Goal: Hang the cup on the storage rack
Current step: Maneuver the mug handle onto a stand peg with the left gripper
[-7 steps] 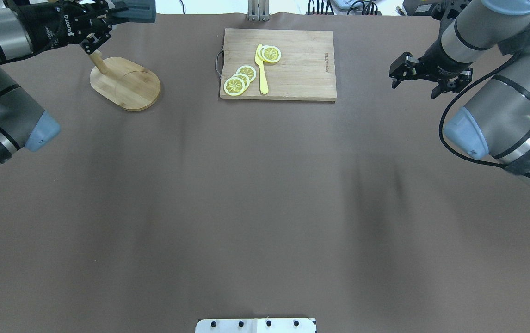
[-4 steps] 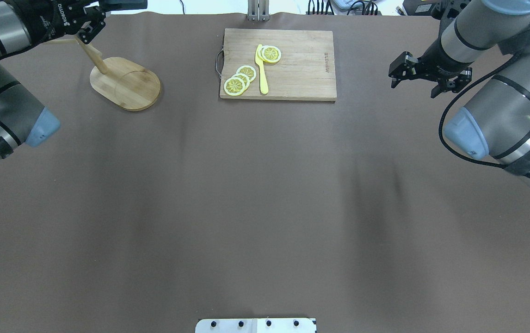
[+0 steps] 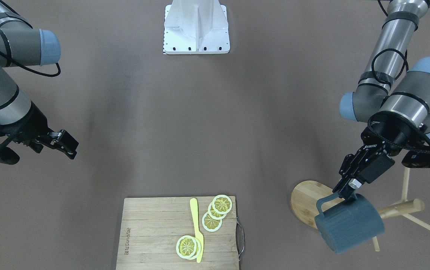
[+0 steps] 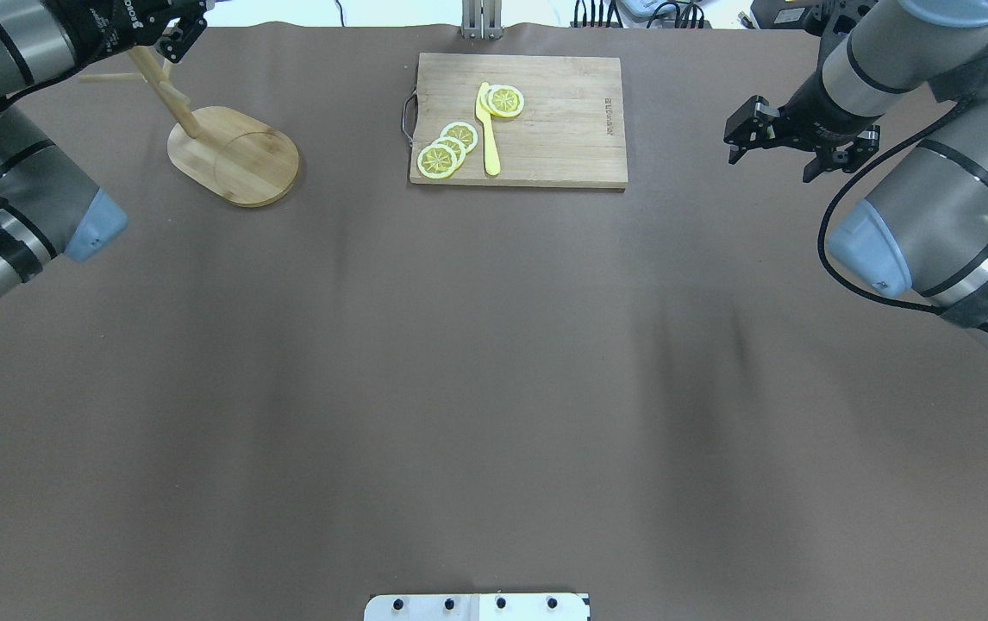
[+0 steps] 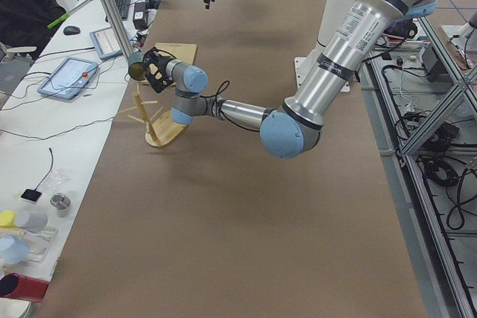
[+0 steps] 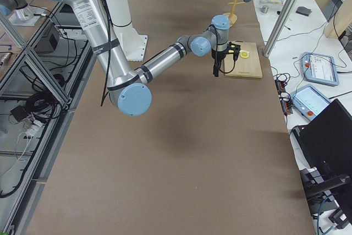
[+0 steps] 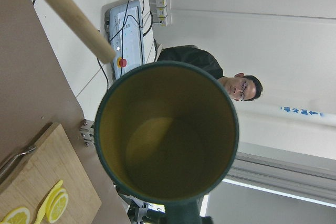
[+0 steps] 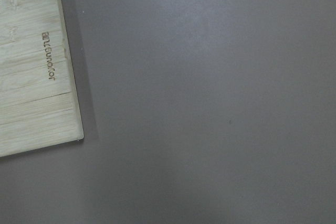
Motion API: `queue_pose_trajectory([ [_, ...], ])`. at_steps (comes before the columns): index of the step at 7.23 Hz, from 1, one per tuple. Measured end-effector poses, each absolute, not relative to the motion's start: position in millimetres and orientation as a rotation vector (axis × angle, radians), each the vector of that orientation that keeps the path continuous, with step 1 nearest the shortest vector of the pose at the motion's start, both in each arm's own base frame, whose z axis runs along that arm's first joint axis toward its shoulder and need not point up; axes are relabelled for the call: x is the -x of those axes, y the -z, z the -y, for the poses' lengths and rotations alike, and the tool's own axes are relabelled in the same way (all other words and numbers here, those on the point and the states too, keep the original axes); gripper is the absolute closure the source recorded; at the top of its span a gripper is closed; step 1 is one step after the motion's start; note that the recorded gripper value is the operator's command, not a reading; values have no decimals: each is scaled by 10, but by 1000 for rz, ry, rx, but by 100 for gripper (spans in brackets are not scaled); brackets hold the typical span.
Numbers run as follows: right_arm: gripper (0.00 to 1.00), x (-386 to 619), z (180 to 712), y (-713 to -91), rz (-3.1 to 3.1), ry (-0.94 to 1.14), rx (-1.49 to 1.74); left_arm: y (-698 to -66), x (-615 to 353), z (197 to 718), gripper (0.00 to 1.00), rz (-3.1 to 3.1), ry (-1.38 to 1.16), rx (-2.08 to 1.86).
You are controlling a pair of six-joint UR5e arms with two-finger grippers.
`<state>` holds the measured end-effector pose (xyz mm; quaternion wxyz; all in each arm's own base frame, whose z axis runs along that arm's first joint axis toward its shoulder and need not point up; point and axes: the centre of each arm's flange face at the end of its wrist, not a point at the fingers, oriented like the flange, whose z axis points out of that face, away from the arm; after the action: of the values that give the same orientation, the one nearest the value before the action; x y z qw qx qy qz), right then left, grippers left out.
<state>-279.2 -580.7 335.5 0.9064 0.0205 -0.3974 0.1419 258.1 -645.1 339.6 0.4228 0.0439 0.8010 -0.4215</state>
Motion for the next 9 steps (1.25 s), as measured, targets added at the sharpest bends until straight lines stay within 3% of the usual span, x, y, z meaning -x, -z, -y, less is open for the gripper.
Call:
queue_pose_trajectory([
  [9, 0, 2802, 5755, -3283, 826, -298, -53, -3658, -2429, 6524, 100, -2003, 1176, -10],
])
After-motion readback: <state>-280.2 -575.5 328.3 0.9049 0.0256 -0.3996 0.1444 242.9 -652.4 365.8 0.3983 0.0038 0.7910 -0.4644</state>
